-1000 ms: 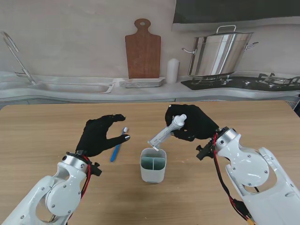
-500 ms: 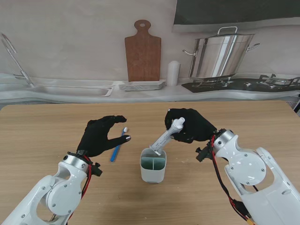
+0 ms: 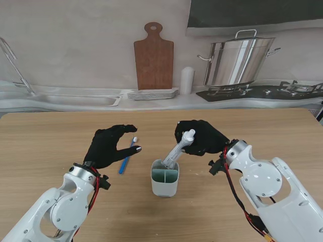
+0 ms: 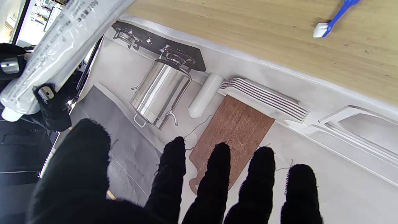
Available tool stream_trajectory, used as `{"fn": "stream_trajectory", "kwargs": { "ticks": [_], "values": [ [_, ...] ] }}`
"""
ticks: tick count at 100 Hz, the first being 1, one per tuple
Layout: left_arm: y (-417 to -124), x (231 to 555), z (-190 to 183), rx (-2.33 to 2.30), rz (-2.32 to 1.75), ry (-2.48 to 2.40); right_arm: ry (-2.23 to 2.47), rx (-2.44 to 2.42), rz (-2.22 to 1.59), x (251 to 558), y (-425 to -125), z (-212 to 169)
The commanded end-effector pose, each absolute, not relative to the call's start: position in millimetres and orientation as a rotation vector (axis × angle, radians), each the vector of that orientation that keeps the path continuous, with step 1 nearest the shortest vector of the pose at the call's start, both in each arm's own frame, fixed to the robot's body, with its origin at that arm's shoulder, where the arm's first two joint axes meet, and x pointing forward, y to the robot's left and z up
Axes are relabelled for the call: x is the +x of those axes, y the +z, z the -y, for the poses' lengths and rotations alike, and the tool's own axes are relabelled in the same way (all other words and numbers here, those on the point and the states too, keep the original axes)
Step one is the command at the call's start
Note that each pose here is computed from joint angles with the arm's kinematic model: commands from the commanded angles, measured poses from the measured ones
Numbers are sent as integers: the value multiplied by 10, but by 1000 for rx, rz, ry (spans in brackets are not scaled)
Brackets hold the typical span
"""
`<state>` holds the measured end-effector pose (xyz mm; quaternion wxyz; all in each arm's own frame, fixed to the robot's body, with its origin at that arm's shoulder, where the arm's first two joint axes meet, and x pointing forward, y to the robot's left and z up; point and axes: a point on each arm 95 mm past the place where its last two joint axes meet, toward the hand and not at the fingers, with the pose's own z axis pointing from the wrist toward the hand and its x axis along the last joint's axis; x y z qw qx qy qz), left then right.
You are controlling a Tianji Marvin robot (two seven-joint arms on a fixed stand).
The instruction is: Organize toothpaste and toothbrush
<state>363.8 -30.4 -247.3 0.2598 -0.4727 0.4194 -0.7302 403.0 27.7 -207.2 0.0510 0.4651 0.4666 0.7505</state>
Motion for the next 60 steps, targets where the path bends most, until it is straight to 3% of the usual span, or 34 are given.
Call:
{"fn": "stream_trajectory", "kwargs": {
  "ticks": [1, 60],
  "values": [
    [-2456, 3624, 331, -1284, -1152, -1985, 2274, 1417, -1458, 4027, -2085, -312],
    [-2469, 3638, 353, -1286, -1176, -1988, 2198, 1462, -1603, 4127, -2299, -449]
  ]
}}
